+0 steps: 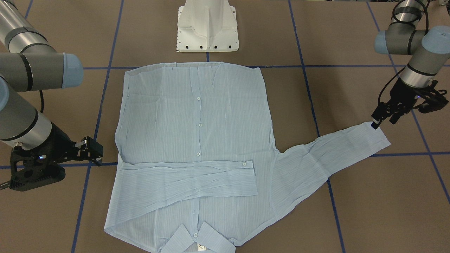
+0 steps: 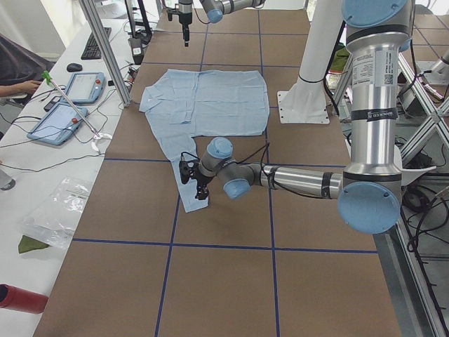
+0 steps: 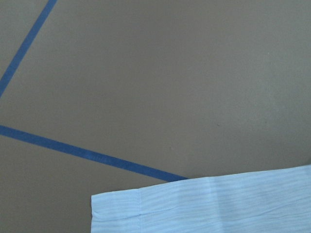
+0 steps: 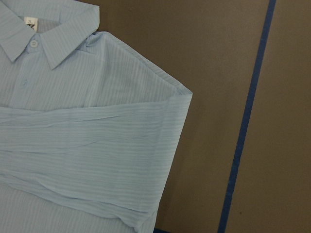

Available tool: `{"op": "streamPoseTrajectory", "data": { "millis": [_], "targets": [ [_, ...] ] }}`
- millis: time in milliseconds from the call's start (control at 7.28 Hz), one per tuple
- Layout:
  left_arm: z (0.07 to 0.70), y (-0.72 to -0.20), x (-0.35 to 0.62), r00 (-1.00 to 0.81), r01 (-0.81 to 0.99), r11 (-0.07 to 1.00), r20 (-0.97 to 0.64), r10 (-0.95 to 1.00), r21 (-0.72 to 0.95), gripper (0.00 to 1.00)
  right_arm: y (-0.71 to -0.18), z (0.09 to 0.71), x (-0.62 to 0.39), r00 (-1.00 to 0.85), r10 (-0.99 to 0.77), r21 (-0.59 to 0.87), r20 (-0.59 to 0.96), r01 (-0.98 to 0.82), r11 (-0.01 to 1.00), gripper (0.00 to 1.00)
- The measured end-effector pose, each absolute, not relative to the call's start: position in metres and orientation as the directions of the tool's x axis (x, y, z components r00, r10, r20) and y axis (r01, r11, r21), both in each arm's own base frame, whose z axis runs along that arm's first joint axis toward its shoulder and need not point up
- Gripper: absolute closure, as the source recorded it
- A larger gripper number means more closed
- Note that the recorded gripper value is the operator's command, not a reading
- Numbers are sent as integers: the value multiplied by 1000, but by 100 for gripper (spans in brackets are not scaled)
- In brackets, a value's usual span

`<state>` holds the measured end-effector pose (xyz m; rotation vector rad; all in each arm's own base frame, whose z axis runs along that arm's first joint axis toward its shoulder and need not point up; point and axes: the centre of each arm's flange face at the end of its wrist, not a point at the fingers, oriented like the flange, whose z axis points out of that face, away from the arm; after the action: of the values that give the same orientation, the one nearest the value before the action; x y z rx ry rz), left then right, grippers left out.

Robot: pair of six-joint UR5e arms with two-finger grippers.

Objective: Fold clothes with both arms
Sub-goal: 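Grasp the other sleeve cuff with the left gripper while the right gripper withdraws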

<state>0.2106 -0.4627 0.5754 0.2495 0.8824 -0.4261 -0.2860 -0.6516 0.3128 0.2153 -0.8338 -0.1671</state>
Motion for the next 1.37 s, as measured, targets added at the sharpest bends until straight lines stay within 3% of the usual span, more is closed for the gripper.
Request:
{"op": "streamPoseTrajectory", "data": {
  "millis": [1374],
  "targets": [
    [616,-431,237,634,445,894,-721,-279,45,34,-647,315,-297,659,-230,243,717,72,967,0]
  ]
}}
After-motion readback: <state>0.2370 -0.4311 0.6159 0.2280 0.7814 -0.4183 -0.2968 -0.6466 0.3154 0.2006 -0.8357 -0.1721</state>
